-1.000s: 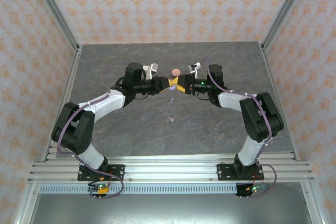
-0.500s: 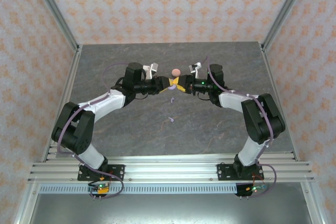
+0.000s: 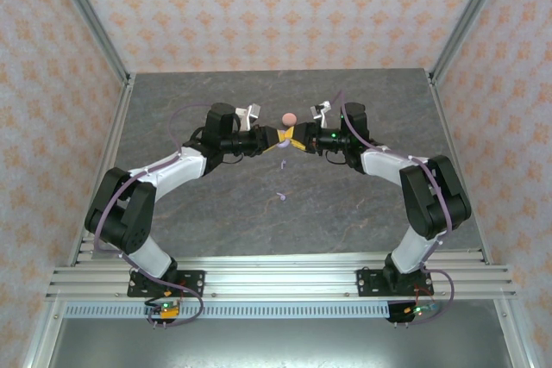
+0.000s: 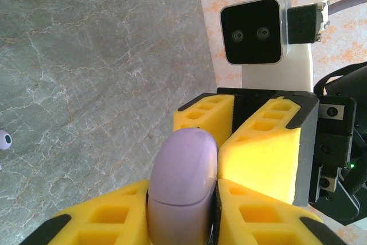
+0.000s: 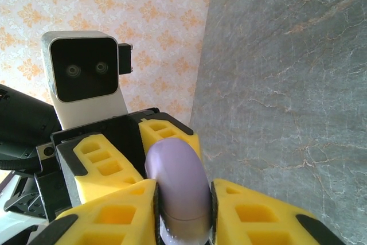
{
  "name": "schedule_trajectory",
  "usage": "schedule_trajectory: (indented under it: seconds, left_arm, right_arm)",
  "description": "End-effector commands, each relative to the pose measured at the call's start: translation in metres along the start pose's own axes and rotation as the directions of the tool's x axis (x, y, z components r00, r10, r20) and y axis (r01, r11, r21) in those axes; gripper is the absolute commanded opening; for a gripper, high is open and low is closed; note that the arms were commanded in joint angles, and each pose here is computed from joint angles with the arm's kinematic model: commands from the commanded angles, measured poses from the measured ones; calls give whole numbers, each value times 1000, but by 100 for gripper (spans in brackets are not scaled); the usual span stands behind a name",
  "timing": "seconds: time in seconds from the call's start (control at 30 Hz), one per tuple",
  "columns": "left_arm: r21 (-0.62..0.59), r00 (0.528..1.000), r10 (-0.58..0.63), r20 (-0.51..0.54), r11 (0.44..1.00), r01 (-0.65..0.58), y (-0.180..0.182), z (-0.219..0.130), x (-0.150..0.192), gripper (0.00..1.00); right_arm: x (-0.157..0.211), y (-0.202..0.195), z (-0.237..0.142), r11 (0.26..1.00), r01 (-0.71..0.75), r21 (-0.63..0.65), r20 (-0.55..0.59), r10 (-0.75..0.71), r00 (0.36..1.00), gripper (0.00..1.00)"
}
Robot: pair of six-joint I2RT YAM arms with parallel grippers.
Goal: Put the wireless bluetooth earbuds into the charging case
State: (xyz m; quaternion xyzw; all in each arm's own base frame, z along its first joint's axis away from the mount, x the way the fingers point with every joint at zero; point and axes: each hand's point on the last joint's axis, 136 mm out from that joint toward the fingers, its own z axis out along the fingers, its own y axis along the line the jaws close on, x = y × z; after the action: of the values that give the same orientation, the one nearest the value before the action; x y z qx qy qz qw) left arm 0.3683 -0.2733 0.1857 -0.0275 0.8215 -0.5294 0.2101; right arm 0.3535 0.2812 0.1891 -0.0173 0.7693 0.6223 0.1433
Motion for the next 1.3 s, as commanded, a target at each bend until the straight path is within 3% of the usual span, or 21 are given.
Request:
schedule_trajectory:
  seconds: [0.0,0.27,0.6,1.13,1.27]
  left_arm:
    - [51,998,50,-25,997,-49,-17,3,6,25]
    - [85,996,90,-18,992,-88,-34,0,-1,19]
    - [101,987,161,18,982,-162,-56,-15,-19,18]
    - [152,976,217,7,965,-216,-76,-13,-32,18]
    - [159,976,216,-1,964,-213,-78,-10,-32,19]
  right_arm:
    - [-4,33,-1,994,95,-61,-6,-96,995,30]
    - [-2,56,-6,984,136,-112,-15,-139,990,38]
    - [-16,76,-20,979,170,-112,22,-168,986,37]
    - [-15,102,-23,958,224,-177,-35,-234,972,37]
    - [-14,104,-23,956,232,-178,-44,-244,969,33]
